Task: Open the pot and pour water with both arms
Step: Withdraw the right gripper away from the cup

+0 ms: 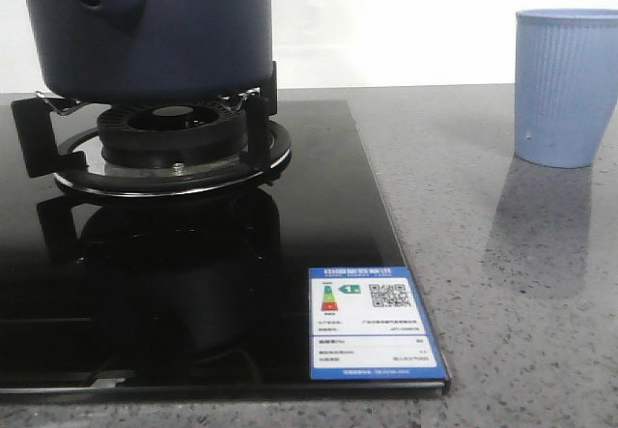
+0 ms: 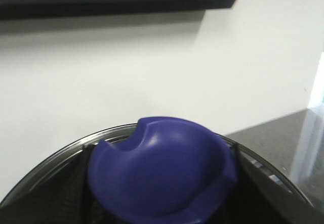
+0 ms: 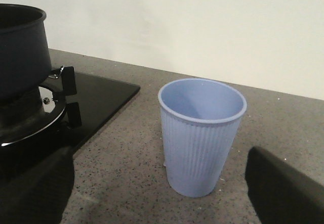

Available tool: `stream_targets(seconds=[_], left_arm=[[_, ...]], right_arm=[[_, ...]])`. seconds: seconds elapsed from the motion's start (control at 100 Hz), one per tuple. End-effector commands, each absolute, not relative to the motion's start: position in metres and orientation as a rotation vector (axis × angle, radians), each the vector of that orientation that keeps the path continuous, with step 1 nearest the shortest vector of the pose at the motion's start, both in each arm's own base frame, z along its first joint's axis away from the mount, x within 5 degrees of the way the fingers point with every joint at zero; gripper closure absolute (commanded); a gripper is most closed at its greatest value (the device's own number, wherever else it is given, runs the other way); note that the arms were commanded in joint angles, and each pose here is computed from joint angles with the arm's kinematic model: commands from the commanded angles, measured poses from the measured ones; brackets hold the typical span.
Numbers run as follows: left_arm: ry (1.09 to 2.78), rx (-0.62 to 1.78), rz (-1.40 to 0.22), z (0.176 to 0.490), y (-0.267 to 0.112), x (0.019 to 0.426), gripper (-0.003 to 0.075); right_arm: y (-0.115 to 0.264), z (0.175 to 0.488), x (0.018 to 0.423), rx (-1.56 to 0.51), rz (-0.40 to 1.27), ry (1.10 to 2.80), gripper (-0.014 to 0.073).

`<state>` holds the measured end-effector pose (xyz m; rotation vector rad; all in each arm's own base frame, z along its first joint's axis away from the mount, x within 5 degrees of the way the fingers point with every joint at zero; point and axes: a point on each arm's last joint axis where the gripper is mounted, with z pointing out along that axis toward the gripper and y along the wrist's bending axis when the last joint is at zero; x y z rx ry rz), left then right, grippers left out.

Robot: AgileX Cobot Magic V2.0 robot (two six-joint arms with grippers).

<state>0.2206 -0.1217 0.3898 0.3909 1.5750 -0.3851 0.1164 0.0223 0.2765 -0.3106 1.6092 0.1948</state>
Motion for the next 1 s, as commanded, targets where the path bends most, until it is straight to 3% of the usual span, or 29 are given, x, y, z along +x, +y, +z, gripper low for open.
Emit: stream_targets(seconds=[0.0,0.65,0.99], left_arm=[[1.413,0.327,-0.389,0.414,-0.123,0.220,0.0365],[1.529,0.360,-0.363,0.374,-0.146,0.256,0.0365],[1.537,0.363,-0.362,0.372,-0.147,0.258,0.0365]], right_arm=[[0.024,0.288,0.114,-0.306,0.218,1.558,-0.0027],[0.026,0.289,0.113,-0.327,0.224,1.550,-0.0027],[0.026,0.289,0.112,-0.331,0.229,1.548,-0.0027]])
